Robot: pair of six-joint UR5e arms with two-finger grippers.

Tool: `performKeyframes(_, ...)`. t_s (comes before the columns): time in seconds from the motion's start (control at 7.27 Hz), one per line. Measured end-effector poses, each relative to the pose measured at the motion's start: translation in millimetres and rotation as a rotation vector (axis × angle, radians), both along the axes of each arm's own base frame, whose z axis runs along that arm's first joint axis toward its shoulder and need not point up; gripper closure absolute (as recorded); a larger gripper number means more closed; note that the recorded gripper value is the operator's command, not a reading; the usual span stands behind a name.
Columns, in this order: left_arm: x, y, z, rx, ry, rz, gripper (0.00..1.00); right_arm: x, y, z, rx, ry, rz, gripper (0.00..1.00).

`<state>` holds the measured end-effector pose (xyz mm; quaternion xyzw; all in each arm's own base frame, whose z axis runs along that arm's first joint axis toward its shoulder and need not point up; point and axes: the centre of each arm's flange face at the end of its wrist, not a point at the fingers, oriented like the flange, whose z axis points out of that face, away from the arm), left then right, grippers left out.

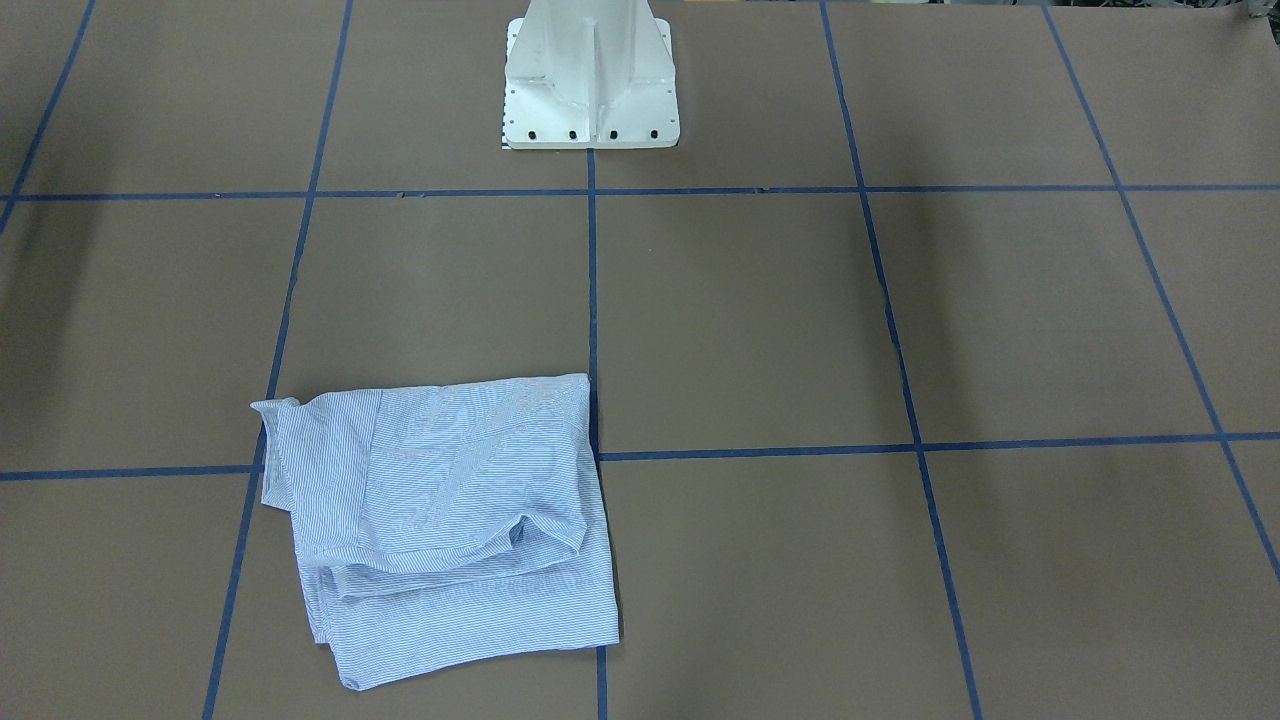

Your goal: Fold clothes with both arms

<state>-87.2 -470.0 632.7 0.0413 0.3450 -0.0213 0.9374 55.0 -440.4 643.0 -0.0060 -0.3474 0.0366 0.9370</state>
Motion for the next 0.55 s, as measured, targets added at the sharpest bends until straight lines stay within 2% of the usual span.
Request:
performKeyframes(0.27,0.0,0.0,0.1,0.0,0.0,0.0,0.0,8.8,-4.5,-4.6,0.071,0.028,-0.031,0.0)
performKeyframes(0.55,0.1,-0.2,0.4,-0.002,0.0,0.0,0.0,13.6,-2.5,-2.8,0.092,0.017,-0.054,0.0)
